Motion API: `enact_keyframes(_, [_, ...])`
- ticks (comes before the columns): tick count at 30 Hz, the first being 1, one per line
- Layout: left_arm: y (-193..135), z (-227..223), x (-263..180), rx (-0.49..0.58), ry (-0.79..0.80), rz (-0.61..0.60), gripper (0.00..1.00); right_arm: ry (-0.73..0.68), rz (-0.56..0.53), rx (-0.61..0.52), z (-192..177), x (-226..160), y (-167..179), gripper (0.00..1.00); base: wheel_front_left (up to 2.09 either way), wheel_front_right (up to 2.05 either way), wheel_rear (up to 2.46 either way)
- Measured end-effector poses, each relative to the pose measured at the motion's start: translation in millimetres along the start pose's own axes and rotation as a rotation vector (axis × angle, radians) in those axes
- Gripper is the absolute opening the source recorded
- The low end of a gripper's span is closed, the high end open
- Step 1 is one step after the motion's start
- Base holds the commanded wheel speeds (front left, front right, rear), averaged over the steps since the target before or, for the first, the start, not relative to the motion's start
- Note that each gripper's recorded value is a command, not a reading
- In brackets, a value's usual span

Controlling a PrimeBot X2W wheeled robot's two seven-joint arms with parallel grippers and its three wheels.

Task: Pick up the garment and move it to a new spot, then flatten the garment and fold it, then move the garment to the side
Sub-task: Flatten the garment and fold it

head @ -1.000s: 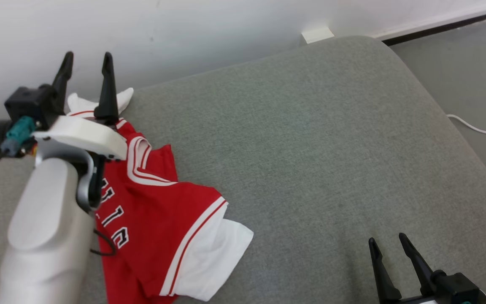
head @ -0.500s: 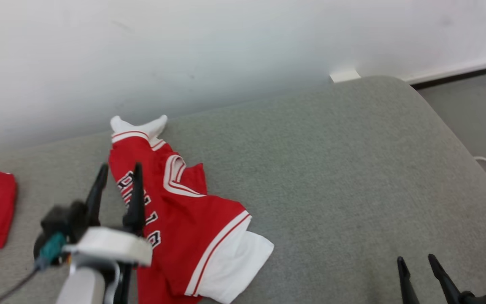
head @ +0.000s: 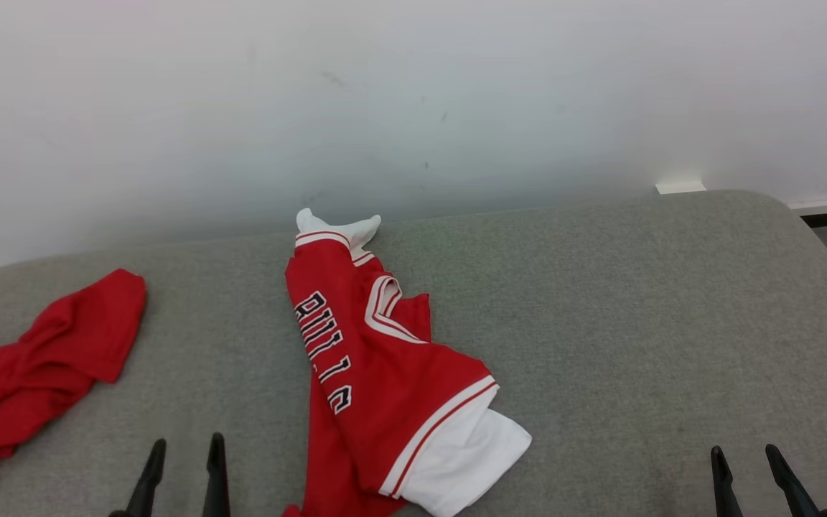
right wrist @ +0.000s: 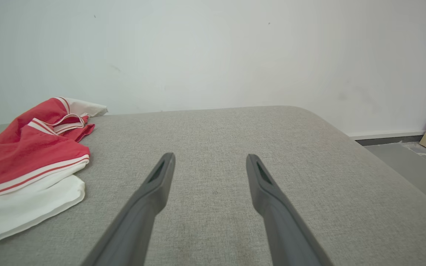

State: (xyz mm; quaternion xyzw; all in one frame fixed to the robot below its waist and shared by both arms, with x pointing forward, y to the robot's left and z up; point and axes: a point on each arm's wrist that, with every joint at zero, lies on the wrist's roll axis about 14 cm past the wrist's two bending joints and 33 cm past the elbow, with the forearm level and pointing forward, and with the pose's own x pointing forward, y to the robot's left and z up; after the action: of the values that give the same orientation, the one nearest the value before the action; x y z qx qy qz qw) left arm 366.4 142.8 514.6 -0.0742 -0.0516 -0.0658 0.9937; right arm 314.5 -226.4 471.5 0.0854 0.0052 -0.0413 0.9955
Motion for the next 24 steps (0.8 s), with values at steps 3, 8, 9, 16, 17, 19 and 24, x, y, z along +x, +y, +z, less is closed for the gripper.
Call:
enact_keyframes(3, [7.8, -3.4, -17.3, 0.020, 0.017, 0.030, 1.00, 0.002, 0.018, 0.005, -1.3, 1.2, 6.5, 1.00, 0.00, 0.00, 0.00])
enact_keyframes(8, [8.1, -11.0, -38.2, 0.013, 0.048, 0.044, 1.00, 0.016, 0.036, 0.013, -6.2, -0.6, 13.2, 1.00, 0.00, 0.00, 0.00])
enact_keyframes(9, [8.6, -12.5, -41.5, 0.013, 0.054, 0.047, 1.00, 0.017, 0.041, 0.014, -6.9, -0.7, 14.5, 1.00, 0.00, 0.00, 0.00])
enact_keyframes(16, [8.1, -14.8, -47.1, 0.021, 0.063, 0.041, 1.00, 0.020, 0.062, 0.015, -7.8, 0.0, 21.4, 1.00, 0.00, 0.00, 0.00])
enact_keyframes(17, [7.6, -15.0, -47.1, 0.024, 0.064, 0.038, 1.00, 0.020, 0.063, 0.015, -7.8, 0.0, 21.8, 1.00, 0.00, 0.00, 0.00])
enact_keyframes(19, [7.7, -15.0, -46.9, 0.029, 0.064, 0.037, 1.00, 0.019, 0.064, 0.014, -7.6, -0.2, 22.2, 1.00, 0.00, 0.00, 0.00])
enact_keyframes(24, [4.9, -15.9, -46.2, 0.041, 0.067, 0.020, 1.00, 0.014, 0.069, 0.012, -5.9, -0.4, 23.2, 1.00, 0.00, 0.00, 0.00])
